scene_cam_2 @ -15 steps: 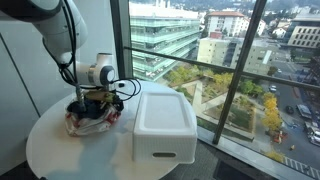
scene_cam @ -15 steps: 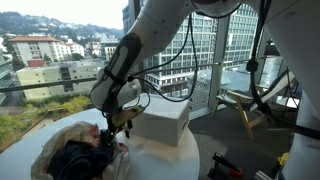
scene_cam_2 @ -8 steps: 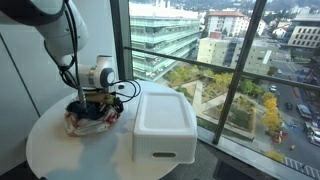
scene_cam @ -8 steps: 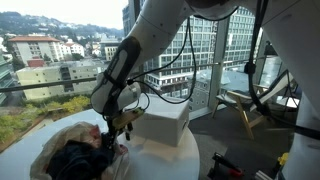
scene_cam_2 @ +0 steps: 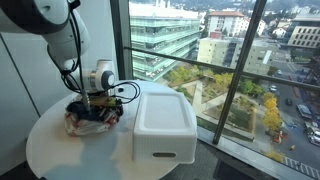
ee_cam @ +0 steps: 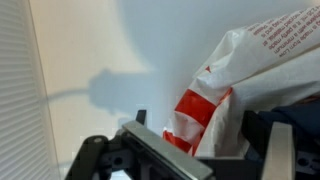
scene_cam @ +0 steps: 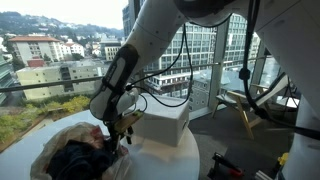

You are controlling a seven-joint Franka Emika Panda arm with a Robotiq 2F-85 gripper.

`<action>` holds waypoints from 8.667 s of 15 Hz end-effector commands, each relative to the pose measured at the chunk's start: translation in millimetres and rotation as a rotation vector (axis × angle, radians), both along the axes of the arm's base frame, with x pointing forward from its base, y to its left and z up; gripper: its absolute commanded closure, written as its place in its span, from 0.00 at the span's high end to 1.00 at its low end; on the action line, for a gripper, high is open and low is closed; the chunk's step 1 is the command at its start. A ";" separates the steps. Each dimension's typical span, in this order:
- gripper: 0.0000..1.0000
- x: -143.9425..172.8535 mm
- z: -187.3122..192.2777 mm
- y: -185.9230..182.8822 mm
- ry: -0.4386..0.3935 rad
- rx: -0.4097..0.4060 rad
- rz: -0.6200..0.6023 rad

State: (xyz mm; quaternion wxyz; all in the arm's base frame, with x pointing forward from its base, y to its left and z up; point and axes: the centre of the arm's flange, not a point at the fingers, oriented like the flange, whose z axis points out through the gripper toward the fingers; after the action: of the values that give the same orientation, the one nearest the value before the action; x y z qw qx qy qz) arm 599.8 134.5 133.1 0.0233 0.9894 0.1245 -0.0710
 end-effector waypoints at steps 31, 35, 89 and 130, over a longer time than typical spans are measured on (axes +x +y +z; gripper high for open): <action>0.00 8.2 168.0 -18.1 0.353 -0.418 -0.125; 0.00 12.2 125.7 -31.2 0.531 -0.266 -0.071; 1.00 -98.9 10.8 102.5 0.180 0.063 0.450; 0.00 -89.3 177.3 44.4 0.019 0.413 0.472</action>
State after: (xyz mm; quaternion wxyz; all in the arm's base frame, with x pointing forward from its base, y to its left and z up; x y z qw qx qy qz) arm 539.6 173.7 265.4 -0.1862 0.9188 0.3375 -0.0850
